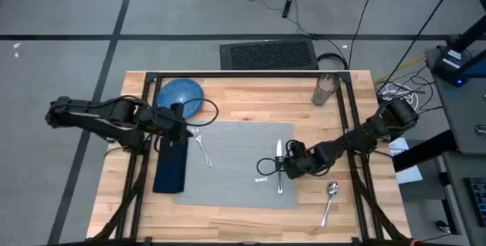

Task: Set table place
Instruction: Put the silver knife on the right side of the gray placemat

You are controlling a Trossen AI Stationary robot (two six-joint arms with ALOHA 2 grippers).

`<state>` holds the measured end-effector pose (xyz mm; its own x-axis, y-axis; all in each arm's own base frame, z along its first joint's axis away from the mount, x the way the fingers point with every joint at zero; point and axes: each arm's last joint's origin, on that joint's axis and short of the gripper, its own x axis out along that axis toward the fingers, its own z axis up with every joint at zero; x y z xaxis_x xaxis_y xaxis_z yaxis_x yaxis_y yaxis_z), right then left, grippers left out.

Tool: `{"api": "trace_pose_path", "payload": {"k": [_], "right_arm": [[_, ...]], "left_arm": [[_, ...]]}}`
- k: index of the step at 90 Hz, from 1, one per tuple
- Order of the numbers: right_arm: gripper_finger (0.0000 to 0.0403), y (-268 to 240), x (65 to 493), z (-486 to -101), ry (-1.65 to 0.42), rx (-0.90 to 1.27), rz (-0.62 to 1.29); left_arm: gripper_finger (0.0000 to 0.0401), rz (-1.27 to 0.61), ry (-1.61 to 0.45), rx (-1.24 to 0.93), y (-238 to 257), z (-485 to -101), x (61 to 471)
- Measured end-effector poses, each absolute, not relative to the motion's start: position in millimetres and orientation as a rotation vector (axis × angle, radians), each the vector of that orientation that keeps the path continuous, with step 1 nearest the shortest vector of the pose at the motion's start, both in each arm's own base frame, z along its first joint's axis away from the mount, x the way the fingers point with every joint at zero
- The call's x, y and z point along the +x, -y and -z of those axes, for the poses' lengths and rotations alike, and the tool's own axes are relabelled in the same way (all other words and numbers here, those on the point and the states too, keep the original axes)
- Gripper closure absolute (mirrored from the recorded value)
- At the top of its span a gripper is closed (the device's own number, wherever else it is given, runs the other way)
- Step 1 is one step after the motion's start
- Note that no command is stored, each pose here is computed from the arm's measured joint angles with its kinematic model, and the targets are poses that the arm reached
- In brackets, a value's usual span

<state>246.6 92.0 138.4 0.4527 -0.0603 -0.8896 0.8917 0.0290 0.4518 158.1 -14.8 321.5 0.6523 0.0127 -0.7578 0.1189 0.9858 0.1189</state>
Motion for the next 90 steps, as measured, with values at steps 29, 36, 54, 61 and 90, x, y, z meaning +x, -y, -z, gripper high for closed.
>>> {"api": "trace_pose_path", "payload": {"k": [29, 36, 54, 61, 90], "right_arm": [[0.0403, -87.8, 263.6, -124.9, -0.842, 1.355, 0.795], [0.0403, -89.2, 269.4, -125.2, -0.785, 1.359, 0.754], [0.0403, -89.5, 278.6, -137.7, -0.712, 1.325, 0.727], [0.0403, -92.2, 278.8, -139.7, -0.75, 1.318, 0.726], [0.0403, -110.4, 268.4, -139.9, -0.813, 1.331, 0.783]], "left_arm": [[0.0401, 0.061, -0.86, 0.164, 14.8, -321.4, 157.9], [0.0401, 0.061, -0.862, 0.164, 14.8, -321.3, 157.8], [0.0401, 0.061, -0.862, 0.164, 14.8, -321.3, 157.8], [0.0401, 0.061, -0.86, 0.164, 14.8, -321.4, 157.9], [0.0401, 0.06, -0.861, 0.162, 14.8, -321.4, 157.9]]}}
